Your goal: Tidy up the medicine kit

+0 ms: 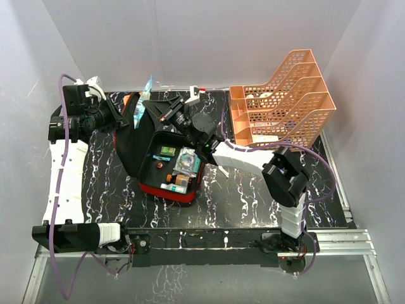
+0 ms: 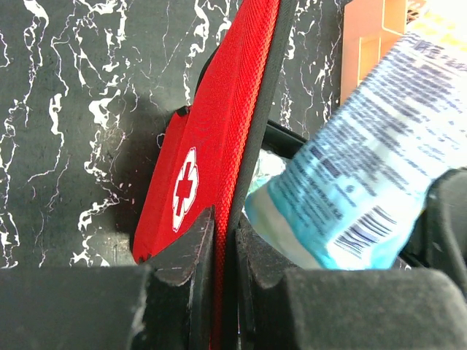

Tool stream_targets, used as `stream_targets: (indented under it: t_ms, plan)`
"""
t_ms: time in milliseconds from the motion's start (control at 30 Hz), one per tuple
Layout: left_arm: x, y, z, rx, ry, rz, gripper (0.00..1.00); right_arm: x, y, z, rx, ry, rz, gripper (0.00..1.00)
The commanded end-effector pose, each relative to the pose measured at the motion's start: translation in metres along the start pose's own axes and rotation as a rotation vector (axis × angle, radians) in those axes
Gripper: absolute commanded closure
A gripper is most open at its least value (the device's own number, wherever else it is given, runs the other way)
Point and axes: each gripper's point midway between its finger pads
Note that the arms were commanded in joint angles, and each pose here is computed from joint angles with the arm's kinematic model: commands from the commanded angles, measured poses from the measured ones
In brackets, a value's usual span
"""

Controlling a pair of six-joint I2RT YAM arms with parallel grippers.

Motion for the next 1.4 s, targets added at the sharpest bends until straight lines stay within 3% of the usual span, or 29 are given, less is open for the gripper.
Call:
stream_targets:
  t_ms: [0,400,700,1067,1367]
  plan:
    - [-0.008,-0.01,-0.014,0.029,-0.029,0.011,0.99,-0.006,0.051,0.005,-0.182,-0.016,0.07,1.0]
    - [-0.003,-0.01,-0.013,0.033,-0.005,0.009,1.0,0.003,0.065,0.001,-0.28,0.007,0.06,1.0]
    - [-0.002,-0.011,-0.015,0.032,-0.004,0.007,1.0,0.017,0.047,0.002,-0.285,0.048,0.077,1.0]
    - [-0.009,-0.012,-0.017,0.032,-0.024,0.009,1.0,0.031,0.021,-0.004,-0.219,0.088,0.118,1.0]
    - [-0.012,-0.013,-0.017,0.035,-0.035,0.007,1.0,0.077,0.018,-0.016,-0.128,0.202,0.207,1.0]
Point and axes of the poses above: each gripper's point midway between its finger pads, its own z axis out along the fingers, its own y axis along the line the jaws close on, x = y × z, and after that the axes turned 4 degrees about z, right-handed
